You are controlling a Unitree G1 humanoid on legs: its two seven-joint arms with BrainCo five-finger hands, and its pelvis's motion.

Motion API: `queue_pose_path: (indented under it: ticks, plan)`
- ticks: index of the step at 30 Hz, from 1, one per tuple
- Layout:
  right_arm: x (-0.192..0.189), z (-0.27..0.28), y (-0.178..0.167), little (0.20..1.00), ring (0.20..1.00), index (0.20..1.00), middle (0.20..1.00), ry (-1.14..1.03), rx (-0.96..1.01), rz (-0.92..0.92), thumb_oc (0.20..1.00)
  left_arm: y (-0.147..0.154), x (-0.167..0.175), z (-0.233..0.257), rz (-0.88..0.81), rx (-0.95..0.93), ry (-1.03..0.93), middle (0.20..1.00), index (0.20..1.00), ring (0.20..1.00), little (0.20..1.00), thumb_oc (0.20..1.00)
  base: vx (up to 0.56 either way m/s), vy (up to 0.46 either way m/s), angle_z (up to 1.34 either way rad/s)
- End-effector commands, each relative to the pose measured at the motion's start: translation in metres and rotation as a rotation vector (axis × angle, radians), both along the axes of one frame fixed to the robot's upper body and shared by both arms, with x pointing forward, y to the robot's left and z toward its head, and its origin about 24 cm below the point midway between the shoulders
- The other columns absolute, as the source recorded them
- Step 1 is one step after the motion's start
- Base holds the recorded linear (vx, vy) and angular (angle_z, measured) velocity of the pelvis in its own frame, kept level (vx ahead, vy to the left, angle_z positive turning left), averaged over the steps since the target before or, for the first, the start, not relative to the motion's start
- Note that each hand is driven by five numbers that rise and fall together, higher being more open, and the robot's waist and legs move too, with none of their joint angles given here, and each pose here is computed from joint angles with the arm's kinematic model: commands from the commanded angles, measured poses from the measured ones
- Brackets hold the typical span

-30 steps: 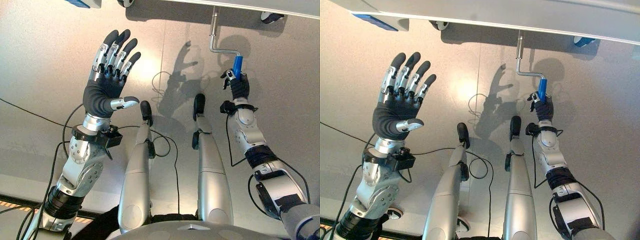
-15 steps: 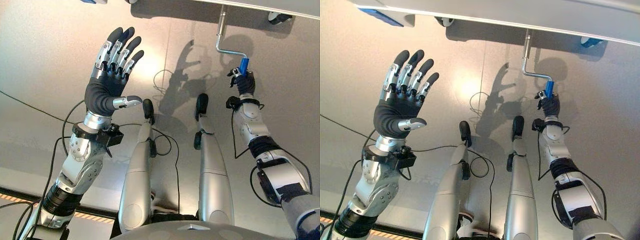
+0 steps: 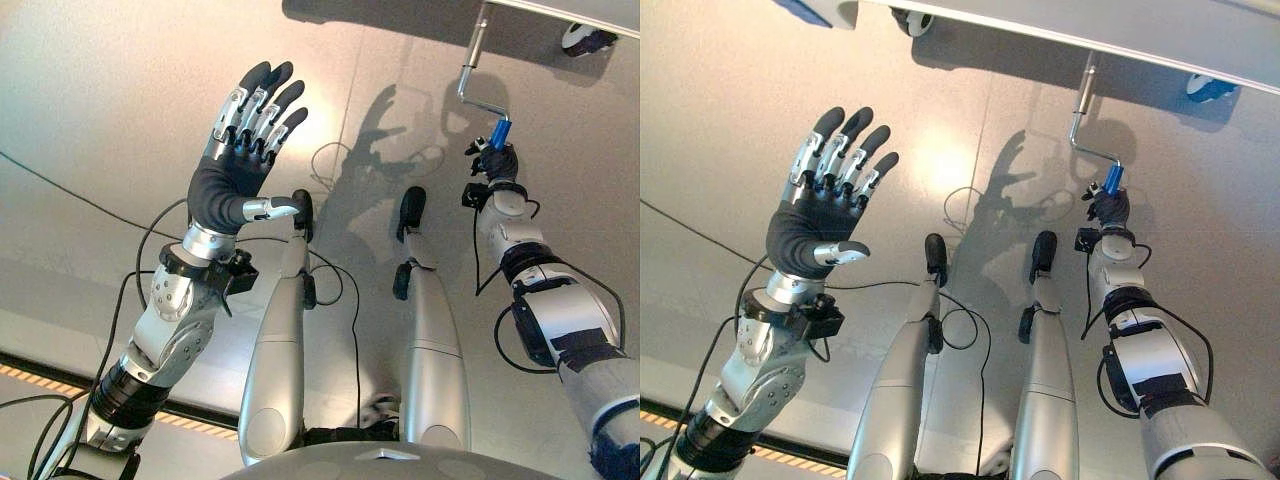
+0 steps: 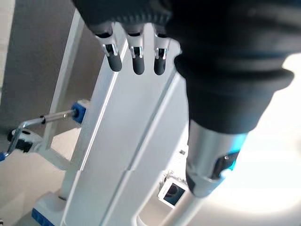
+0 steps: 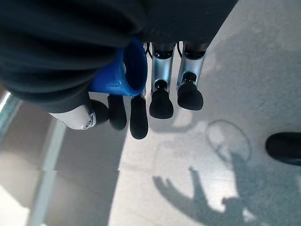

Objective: Raise the hospital bed

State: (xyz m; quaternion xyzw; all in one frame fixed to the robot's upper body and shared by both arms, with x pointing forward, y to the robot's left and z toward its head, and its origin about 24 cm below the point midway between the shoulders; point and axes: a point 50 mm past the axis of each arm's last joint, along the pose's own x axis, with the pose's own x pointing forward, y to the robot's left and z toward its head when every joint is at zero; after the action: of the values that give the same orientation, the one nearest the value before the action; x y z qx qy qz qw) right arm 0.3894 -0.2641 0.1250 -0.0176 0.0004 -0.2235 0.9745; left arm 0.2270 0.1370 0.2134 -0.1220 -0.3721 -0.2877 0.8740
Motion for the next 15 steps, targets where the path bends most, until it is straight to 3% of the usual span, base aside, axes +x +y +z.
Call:
queue_pose_path:
  ticks: [1,15]
  plan:
    - [-0.033,-0.042,-0.052,0.2,0.2,0.2,0.2,0.237,-0.008,-0.207,0.2,-0.004,-0.011,0.014,-0.034,-0.102,-0.081,1.0,1.0,1.0,1.0,1.0,0.0,0.098,0.14]
    - [0.002,0.003,-0.012,0.2,0.2,0.2,0.2,0.185,-0.131,-0.088,0.2,-0.012,-0.008,0.021,-0.032,-0.144,-0.102,1.0,1.0,1.0,1.0,1.0,0.01,0.094,0.11]
